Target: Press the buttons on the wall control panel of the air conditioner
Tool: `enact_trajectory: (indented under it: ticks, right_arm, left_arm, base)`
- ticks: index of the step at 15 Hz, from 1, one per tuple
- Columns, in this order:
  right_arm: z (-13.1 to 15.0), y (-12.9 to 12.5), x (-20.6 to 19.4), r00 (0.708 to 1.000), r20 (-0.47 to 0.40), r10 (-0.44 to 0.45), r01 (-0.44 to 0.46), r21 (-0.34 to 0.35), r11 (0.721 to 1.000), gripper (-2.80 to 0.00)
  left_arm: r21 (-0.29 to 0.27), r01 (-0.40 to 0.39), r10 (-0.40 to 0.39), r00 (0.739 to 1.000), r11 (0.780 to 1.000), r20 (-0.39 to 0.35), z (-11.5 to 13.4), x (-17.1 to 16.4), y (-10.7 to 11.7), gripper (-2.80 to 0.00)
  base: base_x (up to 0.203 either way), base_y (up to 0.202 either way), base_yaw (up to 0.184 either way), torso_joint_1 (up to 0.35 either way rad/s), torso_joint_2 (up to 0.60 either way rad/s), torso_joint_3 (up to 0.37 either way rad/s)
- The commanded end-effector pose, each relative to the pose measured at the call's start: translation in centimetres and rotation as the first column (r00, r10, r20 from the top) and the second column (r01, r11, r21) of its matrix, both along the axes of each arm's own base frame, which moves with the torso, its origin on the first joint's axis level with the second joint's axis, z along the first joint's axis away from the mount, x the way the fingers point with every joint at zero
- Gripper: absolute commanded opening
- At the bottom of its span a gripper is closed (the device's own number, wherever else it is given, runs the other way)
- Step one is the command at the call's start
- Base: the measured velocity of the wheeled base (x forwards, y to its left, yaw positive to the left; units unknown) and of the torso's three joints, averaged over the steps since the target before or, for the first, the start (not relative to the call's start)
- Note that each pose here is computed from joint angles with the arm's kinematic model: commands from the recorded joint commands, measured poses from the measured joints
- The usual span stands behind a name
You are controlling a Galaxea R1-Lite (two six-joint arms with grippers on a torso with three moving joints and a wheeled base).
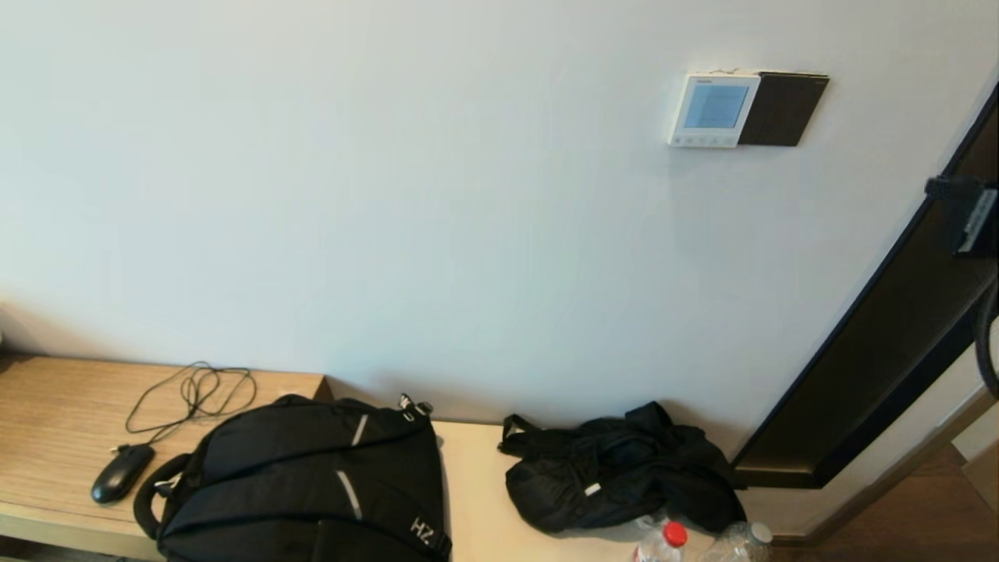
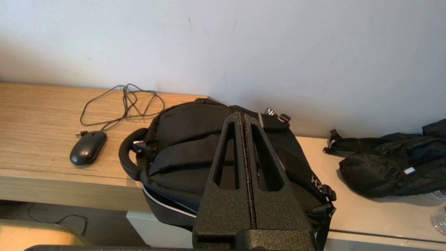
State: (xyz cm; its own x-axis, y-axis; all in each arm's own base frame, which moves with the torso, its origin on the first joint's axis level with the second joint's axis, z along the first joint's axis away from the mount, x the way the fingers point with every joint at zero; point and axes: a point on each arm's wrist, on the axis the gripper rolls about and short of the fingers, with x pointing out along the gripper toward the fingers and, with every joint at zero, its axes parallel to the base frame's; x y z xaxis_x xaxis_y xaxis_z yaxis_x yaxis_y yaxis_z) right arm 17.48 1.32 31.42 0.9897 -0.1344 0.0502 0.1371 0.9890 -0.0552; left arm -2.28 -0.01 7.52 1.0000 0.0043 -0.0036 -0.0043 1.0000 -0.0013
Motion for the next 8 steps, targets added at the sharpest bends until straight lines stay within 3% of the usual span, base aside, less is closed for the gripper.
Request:
enact_trajectory:
  ticks: [1,8]
  right_arm:
    - [-1.5,-0.4,-3.3,1.000,0.005,0.007,-0.007,-0.001,1.000,-2.80]
    - [-9.5,-0.9,-9.8,0.994,-0.090,0.069,-0.070,-0.011,0.997,-2.80]
  left_arm:
    - [0.000,0.000,0.000,1.000,1.000,0.001,0.0,0.0,0.0,-2.80]
    - [0.000,0.000,0.000,1.000,1.000,0.001,0.0,0.0,0.0,-2.80]
  base:
    - [0.000,0.000,0.000,0.000,0.00,0.000]
    - [0.000,0.000,0.000,0.000,0.00,0.000]
